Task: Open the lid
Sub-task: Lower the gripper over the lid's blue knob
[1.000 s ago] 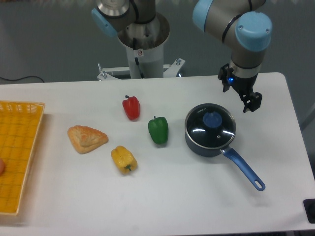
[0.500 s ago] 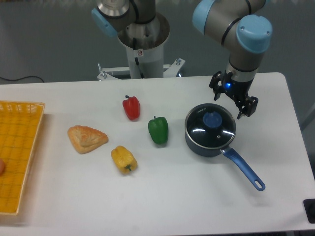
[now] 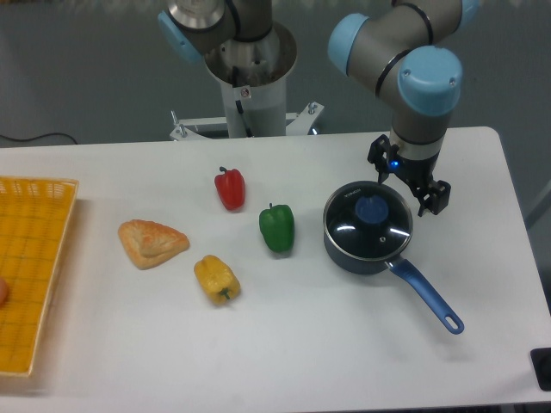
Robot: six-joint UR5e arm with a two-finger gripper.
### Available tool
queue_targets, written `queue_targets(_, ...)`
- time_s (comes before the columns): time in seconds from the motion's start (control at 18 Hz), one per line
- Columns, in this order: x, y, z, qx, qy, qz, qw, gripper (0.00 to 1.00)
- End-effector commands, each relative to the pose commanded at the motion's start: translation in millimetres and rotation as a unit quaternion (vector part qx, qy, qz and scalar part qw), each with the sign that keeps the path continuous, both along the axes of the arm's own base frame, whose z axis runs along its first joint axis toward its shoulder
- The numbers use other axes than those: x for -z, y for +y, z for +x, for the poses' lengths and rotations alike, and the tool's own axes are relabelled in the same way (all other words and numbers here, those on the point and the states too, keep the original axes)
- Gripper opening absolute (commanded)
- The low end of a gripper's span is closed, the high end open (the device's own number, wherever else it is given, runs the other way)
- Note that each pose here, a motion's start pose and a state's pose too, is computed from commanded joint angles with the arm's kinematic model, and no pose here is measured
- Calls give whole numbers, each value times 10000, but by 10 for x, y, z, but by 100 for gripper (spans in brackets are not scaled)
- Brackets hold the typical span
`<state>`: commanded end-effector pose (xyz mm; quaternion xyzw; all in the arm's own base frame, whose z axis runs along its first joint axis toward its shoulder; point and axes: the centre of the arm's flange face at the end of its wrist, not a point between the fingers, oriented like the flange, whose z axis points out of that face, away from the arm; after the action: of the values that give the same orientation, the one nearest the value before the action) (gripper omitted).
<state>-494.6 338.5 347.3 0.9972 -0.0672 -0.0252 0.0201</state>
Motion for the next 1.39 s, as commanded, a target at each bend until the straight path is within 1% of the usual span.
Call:
queue_targets(0.11, 12, -68, -52, -533, -175, 322, 9979, 100)
queue_targets(0.22, 25, -87, -80, -863, -291, 573, 9942, 100)
queue_targets(0.39, 57, -84, -107, -1410, -334, 635, 9874, 100)
queue_targets(0.44, 73, -81, -113, -1517, -343, 633, 9858, 100)
queue_targets(0.72, 155, -48, -139, -1552, -402, 627, 9851, 100)
queue_targets(0.89, 190, 36, -149, -1757, -509, 798, 9799, 100)
queue_targets(1.17, 249, 141, -110, -1709, -561, 777, 9806, 100)
queue_targets(1.28, 292, 232, -53, -1623, -582, 736, 9823, 100)
queue_targets(1.39, 332, 231, -30, -1618, -605, 713, 9824, 100)
